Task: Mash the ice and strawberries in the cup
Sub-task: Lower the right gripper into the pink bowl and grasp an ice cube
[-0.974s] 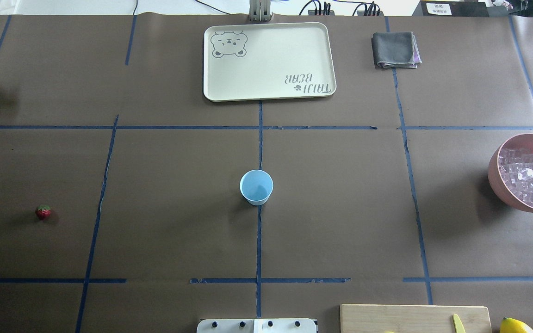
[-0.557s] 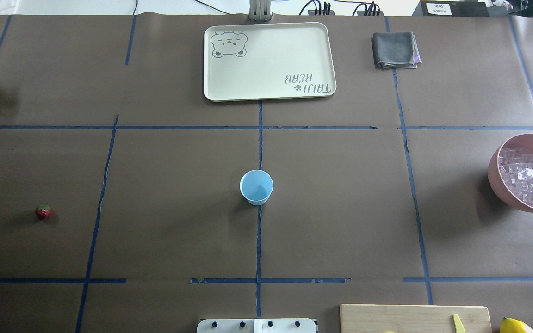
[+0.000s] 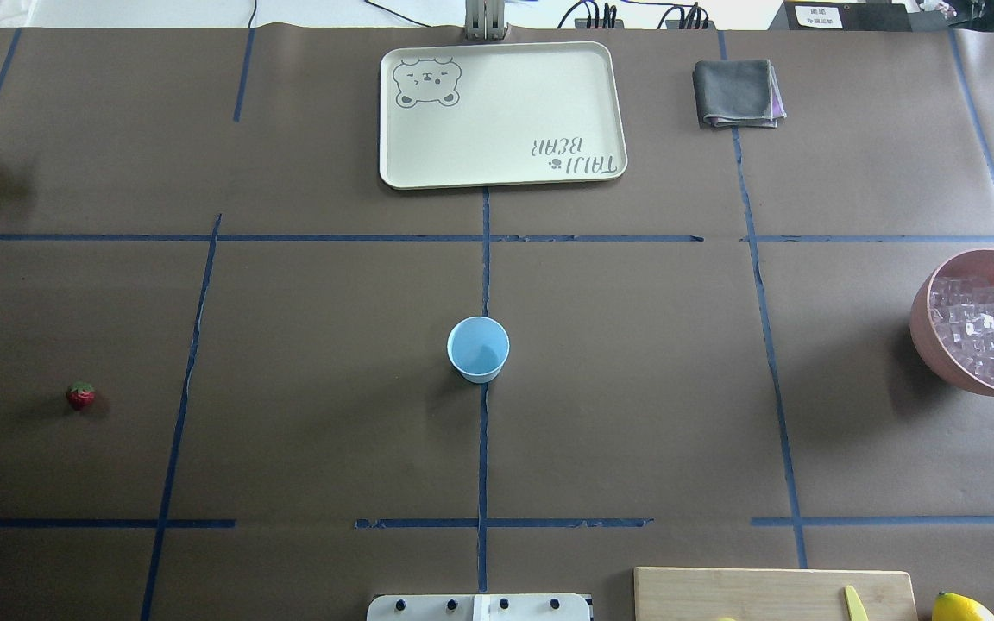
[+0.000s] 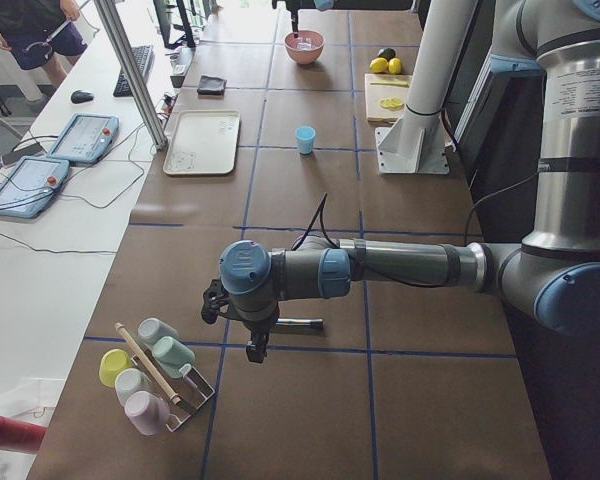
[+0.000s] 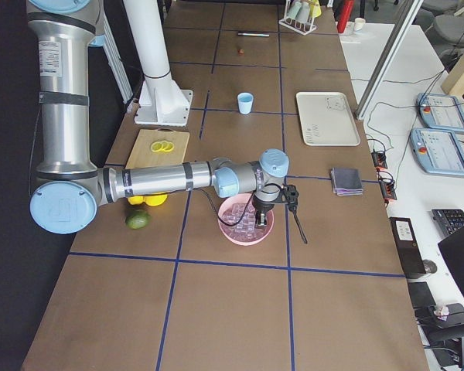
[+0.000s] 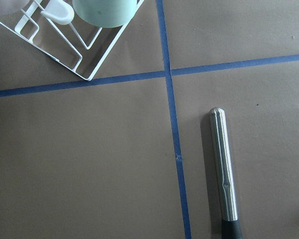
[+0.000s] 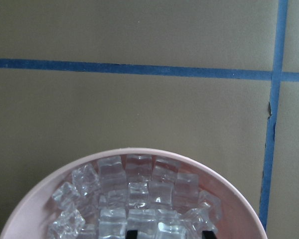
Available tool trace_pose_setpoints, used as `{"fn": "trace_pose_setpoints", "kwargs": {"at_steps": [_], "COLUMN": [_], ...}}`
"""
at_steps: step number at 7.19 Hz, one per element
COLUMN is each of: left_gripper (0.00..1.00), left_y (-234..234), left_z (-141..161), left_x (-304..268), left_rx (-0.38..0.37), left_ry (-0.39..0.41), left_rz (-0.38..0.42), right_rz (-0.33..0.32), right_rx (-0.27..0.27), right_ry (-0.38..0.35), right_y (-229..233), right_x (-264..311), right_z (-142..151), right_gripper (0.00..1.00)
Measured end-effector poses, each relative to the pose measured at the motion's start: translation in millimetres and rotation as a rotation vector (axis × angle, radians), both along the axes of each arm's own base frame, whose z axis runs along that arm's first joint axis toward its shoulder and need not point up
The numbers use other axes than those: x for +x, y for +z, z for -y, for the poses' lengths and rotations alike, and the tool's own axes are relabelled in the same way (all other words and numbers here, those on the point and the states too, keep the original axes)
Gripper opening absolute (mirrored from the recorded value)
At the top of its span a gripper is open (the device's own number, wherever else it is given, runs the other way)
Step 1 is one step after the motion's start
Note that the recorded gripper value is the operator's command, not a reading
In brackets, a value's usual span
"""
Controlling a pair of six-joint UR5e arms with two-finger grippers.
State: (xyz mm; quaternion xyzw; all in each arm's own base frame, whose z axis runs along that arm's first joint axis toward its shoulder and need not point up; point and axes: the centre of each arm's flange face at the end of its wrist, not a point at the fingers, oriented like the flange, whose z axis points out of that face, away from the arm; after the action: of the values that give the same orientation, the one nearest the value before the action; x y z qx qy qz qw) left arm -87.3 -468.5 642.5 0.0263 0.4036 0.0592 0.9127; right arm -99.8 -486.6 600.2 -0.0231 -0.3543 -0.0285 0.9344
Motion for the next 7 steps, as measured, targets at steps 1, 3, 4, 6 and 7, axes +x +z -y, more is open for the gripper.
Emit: {"fn": "trace_pose_setpoints", "kwargs": {"at_steps": [1, 3, 4, 6, 7], "left_gripper": [1.00, 1.00, 1.00, 1.00, 1.00], "left_y": [-1, -2, -3, -4, -4], "left_z": [0, 0, 0, 0, 0], "left_x": [-1, -3, -3, -3, -3], "left_rx": [0.004, 0.008, 0.009, 0.012, 0.011], "left_ry": [-0.003, -0.005, -0.006, -0.007, -0.007], "left_rz": [0.000, 0.000, 0.001, 0.001, 0.001], "right_rz": [-0.008, -0.015, -0.016, -0.021, -0.026], "right_rx": [0.002, 0.003, 0.003, 0.000, -0.003], "right_ry": [-0.004, -0.009, -0.014, -0.023, -0.025], "right_y": [1, 2, 2, 5, 7], "right_x": [-2, -5, -7, -12, -13], "right_z": [0, -1, -1, -2, -2], "right_gripper": [0.56, 0.57, 0.57, 0.57, 0.57]}}
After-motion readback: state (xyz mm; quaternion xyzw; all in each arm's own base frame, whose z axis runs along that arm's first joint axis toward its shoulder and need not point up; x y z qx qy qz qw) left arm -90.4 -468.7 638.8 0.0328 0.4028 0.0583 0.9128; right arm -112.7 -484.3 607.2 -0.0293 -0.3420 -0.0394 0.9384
